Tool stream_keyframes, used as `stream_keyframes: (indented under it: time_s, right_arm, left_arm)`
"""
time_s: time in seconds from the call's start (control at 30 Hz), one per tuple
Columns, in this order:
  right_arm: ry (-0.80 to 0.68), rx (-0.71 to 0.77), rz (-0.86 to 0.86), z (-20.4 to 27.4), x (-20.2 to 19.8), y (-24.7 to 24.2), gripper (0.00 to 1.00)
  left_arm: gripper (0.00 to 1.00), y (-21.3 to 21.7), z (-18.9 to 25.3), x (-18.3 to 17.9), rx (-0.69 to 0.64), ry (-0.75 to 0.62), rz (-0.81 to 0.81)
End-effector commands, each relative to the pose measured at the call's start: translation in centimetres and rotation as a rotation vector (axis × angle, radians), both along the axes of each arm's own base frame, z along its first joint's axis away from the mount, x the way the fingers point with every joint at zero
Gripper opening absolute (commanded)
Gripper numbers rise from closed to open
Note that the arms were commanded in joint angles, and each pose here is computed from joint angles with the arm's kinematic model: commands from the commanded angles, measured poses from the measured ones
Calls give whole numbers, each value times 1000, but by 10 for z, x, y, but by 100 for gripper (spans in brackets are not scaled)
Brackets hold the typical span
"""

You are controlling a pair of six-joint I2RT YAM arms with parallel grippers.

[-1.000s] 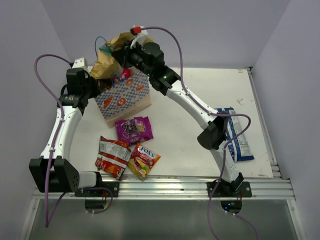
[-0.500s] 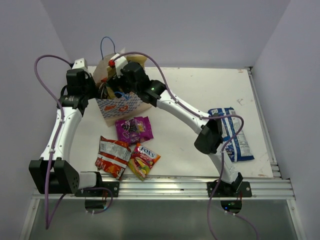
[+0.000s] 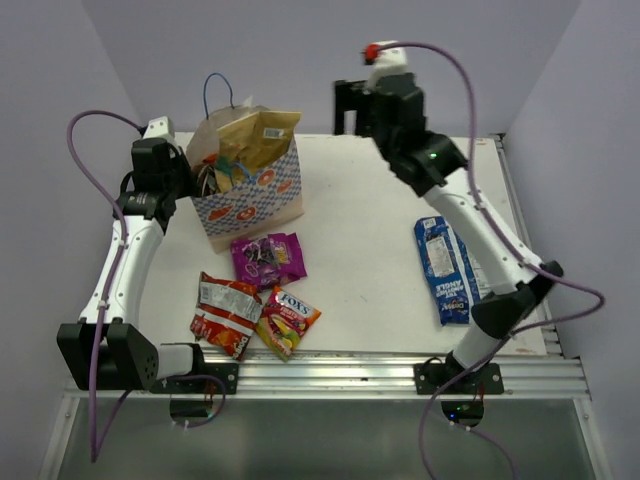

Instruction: Place the snacks into the paper bag

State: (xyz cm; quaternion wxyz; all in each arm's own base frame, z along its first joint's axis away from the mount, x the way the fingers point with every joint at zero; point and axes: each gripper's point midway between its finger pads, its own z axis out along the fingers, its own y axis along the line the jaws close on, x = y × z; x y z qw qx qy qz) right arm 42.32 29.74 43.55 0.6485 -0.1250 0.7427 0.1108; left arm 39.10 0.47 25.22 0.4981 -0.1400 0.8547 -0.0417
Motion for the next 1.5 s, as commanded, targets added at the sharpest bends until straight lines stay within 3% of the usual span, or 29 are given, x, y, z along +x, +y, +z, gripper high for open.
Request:
stream_keyframes:
  time_s: [0.0, 0.1, 0.3, 0.6, 1.07, 1.13, 1.17, 1.2, 1.27, 1.47]
  right_arm:
    - [331, -31, -411, -111, 6, -130, 99]
    - [609, -168, -512, -223, -34, -168, 99]
    - [873, -218, -683, -320, -80, -216, 99]
    - [932, -262, -873, -342, -98, -266, 99]
    - [1207, -223, -880, -423, -128, -276, 99]
    - [1255, -212, -862, -436, -135, -273, 91]
    - [1262, -207, -853, -439, -136, -271, 82]
    - [1260, -197, -841, -438, -136, -269, 49]
    - [1235, -191, -840, -432, -132, -270, 1]
    - [1072, -198, -733, -359, -83, -258, 0]
  left_arm:
    - [0, -6, 33, 4, -4, -124, -31]
    - [0, -7, 30, 4, -4, -116, -33]
    - [0, -20, 21, 3, -10, -94, -68]
    - [0, -22, 18, 1, -4, -87, -74]
    - [0, -15, 24, -3, 22, -100, -47]
    - [0, -15, 25, -3, 22, -103, -47]
    - [0, -15, 26, -3, 23, -103, -48]
    - [0, -15, 26, -2, 25, -105, -47]
    - [0, -14, 26, -2, 26, -105, -46]
    - [0, -17, 24, 0, 19, -103, -56]
